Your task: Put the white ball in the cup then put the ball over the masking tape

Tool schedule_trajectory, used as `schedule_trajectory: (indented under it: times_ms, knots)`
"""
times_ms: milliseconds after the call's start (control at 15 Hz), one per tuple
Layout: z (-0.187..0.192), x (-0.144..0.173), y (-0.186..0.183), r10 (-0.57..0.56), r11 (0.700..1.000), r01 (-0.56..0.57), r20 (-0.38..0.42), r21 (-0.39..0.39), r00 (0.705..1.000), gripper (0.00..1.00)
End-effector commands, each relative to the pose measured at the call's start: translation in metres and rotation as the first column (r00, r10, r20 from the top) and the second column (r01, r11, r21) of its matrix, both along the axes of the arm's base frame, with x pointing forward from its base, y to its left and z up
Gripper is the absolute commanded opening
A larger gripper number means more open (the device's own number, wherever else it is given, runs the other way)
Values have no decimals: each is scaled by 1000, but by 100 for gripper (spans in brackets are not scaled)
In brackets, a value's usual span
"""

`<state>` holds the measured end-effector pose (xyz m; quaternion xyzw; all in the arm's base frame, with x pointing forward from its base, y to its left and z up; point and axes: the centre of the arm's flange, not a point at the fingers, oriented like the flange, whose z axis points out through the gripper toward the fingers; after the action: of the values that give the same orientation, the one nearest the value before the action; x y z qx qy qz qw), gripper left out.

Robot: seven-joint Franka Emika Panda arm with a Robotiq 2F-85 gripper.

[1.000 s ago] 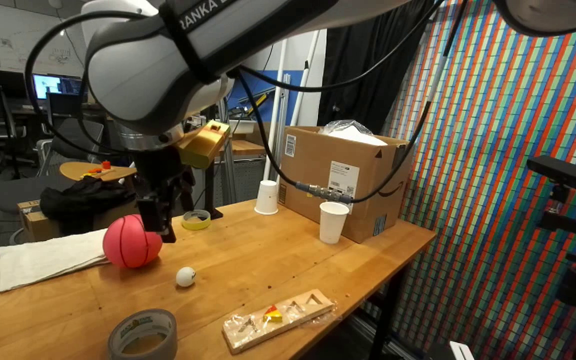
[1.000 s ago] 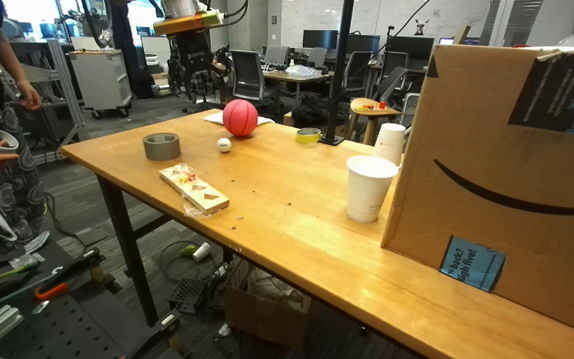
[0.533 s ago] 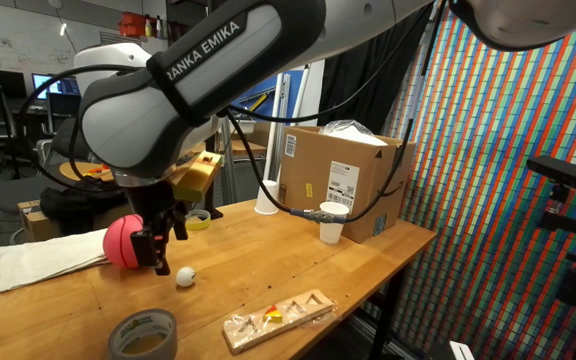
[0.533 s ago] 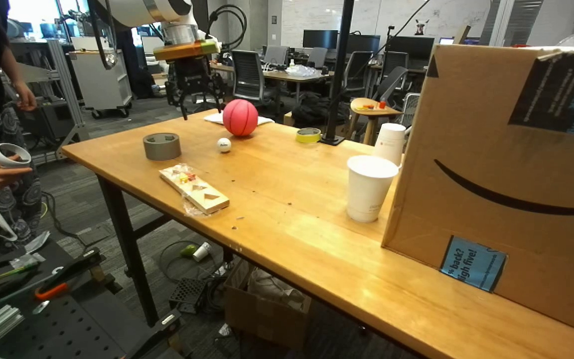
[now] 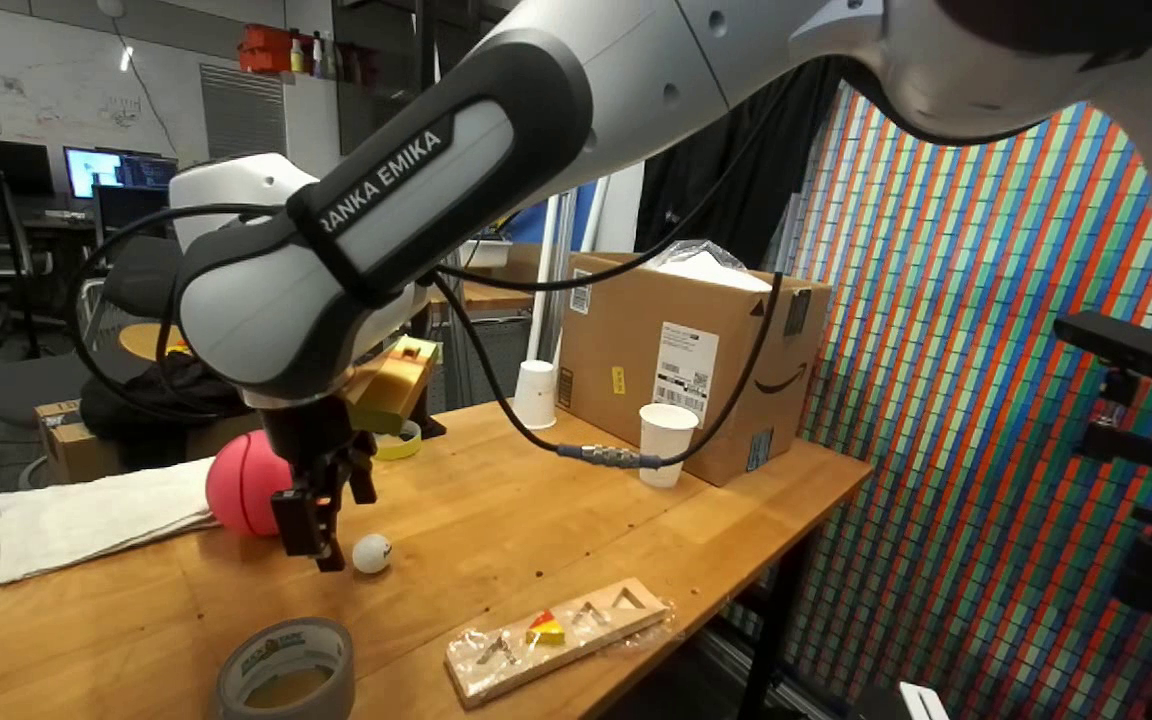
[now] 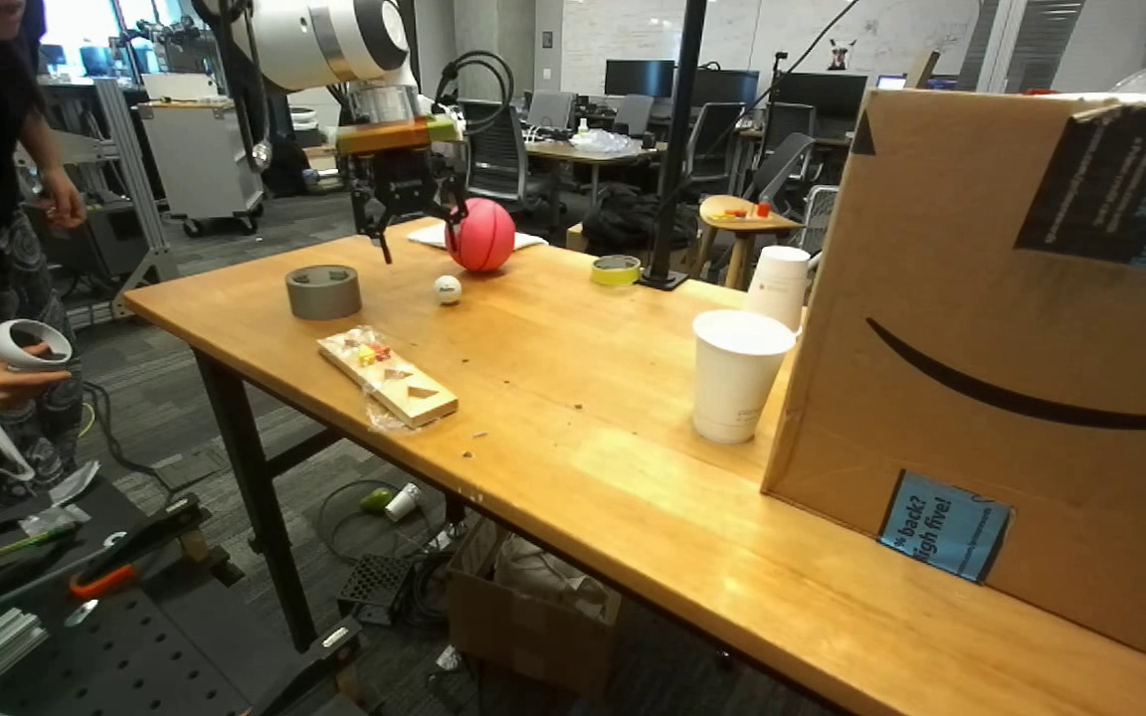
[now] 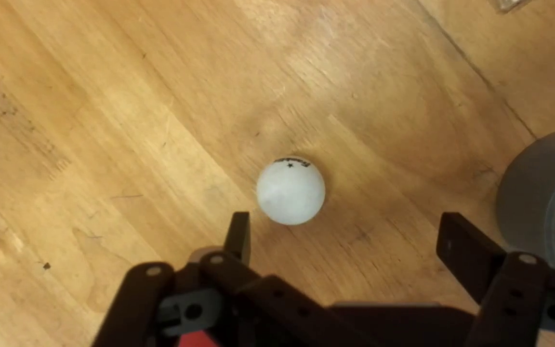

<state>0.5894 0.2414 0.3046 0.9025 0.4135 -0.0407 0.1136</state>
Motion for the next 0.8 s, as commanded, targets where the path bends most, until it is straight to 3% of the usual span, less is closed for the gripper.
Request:
schedule_trajectory:
  times_ms: [0,467,533,600,733]
  knots:
    - [-9,26,-7,11,1000,-11,-8,3,1000,100]
    - [-35,34,-23,-15,1000,14,-47,-13,999,100]
    - [-36,34,-24,-18,1000,18,-48,-14,999,75]
    - [-37,35,-25,-20,1000,20,-49,-12,999,74]
    - [-35,35,-24,-20,1000,20,-49,-11,999,58]
